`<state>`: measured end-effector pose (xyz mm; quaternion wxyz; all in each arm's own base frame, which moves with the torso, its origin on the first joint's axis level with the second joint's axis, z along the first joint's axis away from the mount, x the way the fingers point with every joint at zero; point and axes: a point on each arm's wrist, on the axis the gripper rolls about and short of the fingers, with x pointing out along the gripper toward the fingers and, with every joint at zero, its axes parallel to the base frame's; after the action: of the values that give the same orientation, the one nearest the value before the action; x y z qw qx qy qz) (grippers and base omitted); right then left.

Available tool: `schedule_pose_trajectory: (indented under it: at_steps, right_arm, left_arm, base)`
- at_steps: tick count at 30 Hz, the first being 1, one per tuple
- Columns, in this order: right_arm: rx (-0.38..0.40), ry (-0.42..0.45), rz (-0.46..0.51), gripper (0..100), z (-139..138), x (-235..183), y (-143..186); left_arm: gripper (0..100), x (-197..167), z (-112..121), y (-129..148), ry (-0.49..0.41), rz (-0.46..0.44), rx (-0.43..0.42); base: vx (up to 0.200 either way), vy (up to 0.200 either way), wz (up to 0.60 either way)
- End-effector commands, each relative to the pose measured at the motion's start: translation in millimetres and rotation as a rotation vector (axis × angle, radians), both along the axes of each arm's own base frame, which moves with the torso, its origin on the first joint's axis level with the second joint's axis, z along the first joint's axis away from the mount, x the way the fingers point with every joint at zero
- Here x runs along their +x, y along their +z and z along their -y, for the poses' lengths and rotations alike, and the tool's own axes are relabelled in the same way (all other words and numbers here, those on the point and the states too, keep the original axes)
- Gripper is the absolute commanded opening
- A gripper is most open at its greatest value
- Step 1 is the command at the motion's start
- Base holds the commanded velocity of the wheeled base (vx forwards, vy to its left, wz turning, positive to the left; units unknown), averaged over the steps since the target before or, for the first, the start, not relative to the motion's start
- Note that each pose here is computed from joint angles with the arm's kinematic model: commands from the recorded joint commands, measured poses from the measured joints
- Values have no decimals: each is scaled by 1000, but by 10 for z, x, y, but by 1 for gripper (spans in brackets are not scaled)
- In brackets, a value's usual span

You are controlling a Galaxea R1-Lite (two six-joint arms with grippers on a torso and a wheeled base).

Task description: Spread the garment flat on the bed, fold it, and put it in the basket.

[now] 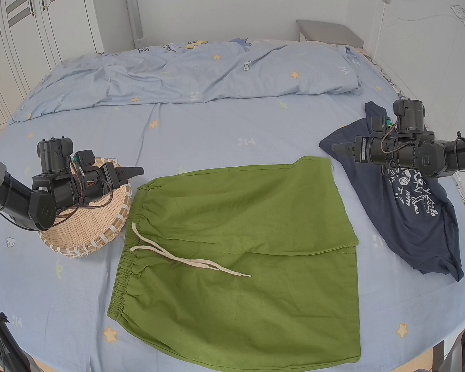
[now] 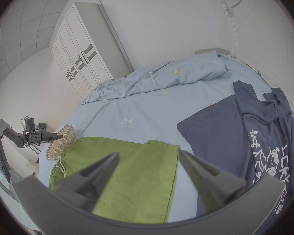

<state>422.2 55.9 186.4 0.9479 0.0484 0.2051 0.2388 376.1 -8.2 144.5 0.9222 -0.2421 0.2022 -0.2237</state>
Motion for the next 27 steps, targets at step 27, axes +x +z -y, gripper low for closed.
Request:
schedule_pose_trajectory:
  at_steps: [27]
  right_arm:
    - [91,-80,-271,100,346,-1794,-224]
  left_arm:
    - [100,-1457,232,-75,-50,-212,-137]
  base:
    - [0,0,0]
